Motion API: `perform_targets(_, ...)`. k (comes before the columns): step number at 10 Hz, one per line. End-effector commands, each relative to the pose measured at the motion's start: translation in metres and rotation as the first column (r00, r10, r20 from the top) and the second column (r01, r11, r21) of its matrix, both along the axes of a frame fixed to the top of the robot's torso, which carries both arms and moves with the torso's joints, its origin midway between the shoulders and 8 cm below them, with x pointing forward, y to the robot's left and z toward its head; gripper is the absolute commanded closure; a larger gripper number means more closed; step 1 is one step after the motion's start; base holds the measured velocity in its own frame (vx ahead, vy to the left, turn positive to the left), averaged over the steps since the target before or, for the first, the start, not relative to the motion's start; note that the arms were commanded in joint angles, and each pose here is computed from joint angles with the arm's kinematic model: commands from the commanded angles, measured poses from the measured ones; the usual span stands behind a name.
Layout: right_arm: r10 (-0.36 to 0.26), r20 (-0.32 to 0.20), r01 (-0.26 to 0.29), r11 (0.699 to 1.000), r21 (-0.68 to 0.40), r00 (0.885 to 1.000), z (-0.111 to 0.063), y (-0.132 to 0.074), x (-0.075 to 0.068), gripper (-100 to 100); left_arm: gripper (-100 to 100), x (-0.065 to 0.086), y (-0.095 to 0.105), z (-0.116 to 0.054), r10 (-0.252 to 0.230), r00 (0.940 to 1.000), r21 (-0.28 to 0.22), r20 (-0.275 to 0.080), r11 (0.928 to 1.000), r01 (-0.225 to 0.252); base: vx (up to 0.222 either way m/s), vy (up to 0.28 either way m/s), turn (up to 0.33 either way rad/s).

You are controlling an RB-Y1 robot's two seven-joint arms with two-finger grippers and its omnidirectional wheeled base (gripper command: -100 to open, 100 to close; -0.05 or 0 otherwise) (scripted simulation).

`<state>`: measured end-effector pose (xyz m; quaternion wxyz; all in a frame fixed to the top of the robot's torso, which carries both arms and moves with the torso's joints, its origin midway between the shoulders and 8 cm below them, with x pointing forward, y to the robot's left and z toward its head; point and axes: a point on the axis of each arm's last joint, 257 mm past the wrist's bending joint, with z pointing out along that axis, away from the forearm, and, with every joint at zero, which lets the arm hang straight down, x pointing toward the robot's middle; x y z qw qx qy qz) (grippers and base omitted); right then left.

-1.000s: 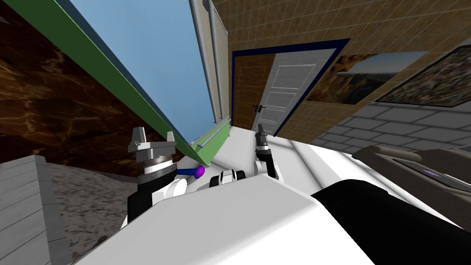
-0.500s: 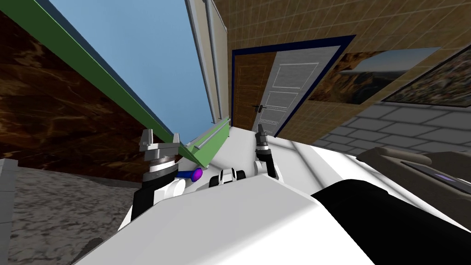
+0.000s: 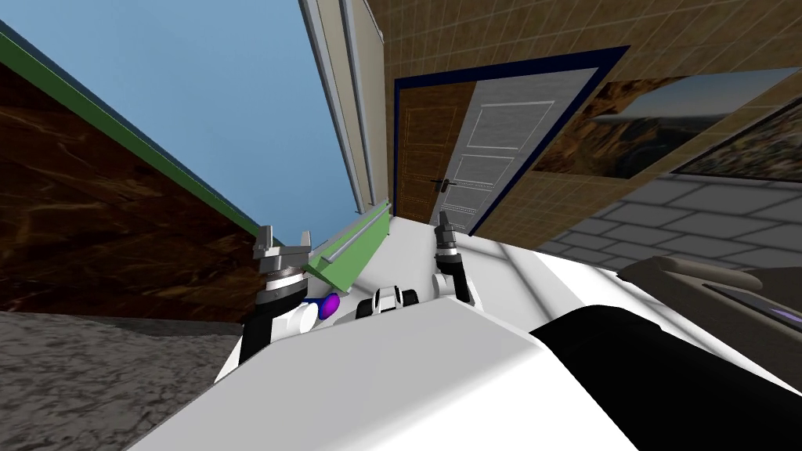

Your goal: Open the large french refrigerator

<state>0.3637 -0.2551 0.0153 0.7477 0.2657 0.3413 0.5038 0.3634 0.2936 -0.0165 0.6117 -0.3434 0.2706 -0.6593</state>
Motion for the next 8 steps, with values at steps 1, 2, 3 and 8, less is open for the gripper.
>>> perform_targets(1, 0.000, 0.000, 0.000, 1.000, 0.000, 1.000, 0.000, 0.000, 0.000, 0, -100, 0.009, 0.013, -0.016, -0.001, 1.0000, -0.023, -0.009, 0.9997, 0.001, 0.160, -0.095, 0.014)
perform_targets(2, 0.000, 0.000, 0.000, 1.000, 0.000, 1.000, 0.000, 0.000, 0.000, 0, -100, 0.011, 0.017, -0.020, -0.001, 1.0000, -0.034, -0.005, 0.9994, 0.001, 0.176, -0.100, 0.017)
perform_targets(3, 0.000, 0.000, 0.000, 1.000, 0.000, 1.000, 0.000, 0.000, 0.000, 0, -100, 0.013, 0.019, -0.025, 0.001, 0.9999, -0.035, -0.015, 0.9994, -0.002, 0.111, -0.059, 0.008)
perform_targets(8, 0.000, 0.000, 0.000, 1.000, 0.000, 1.000, 0.000, 0.000, 0.000, 0, -100, 0.025, 0.043, -0.057, 0.017, 0.9993, -0.093, -0.032, 0.9955, -0.020, 0.112, -0.063, 0.013)
